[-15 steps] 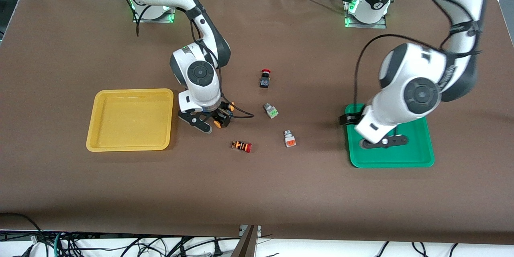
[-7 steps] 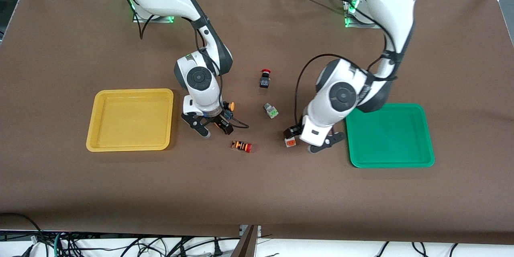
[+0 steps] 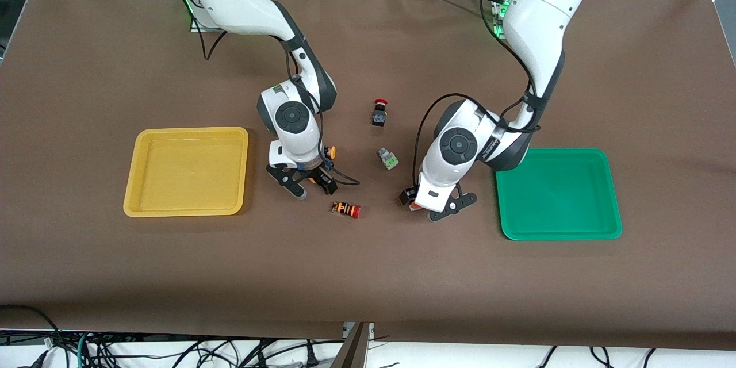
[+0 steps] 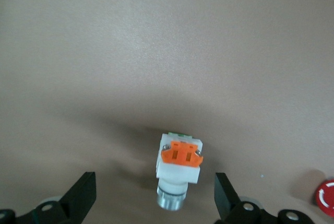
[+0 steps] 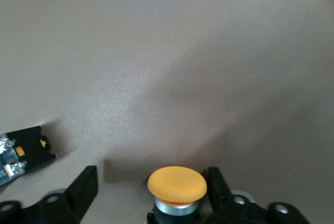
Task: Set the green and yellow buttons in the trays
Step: 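Close both grippers on the black button and the orange-white button, then place the black button in the yellow tray, orange button in green tray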
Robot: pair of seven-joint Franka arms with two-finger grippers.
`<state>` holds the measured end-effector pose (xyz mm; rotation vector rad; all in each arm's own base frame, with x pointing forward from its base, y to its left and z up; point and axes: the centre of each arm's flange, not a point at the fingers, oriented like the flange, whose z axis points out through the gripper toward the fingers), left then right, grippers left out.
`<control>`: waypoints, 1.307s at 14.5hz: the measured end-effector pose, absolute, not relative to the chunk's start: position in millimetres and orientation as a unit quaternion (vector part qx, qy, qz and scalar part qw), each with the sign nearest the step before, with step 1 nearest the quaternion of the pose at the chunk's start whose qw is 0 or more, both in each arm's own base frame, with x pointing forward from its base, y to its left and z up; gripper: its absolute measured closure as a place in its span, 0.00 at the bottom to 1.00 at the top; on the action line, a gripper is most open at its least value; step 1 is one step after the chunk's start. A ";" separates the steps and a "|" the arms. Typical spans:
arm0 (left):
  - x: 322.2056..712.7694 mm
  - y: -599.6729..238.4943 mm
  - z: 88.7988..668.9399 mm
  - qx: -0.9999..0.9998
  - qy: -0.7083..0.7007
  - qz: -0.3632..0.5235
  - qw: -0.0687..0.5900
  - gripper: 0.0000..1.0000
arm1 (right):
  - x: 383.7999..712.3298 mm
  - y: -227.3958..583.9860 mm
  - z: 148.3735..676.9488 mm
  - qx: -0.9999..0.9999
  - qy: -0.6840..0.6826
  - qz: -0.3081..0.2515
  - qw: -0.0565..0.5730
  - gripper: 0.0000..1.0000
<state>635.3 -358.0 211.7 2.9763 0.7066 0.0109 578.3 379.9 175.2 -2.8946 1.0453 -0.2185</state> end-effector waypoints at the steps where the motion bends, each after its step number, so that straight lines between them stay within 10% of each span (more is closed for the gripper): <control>1: 634.4 -358.9 205.3 0.973 0.229 0.003 0.040 0.00 | 578.7 380.2 175.8 -0.938 0.339 -0.071 0.029 0.19; 5: 631.3 -368.0 186.6 0.973 0.223 0.013 0.052 0.00 | 579.3 380.6 177.7 -0.939 0.335 -0.072 0.029 0.59; 7: 629.6 -371.3 178.9 0.974 0.221 0.016 0.056 0.03 | 579.2 380.8 177.7 -0.941 0.328 -0.072 0.029 0.59; 12: 627.8 -378.9 180.8 0.979 0.194 0.021 0.059 0.58 | 582.8 376.3 178.9 -0.957 0.281 -0.070 0.019 0.59; 19: 639.2 -358.0 225.0 0.986 0.164 -0.004 0.017 0.59 | 662.3 267.4 262.3 -0.995 0.093 -0.013 -0.030 0.59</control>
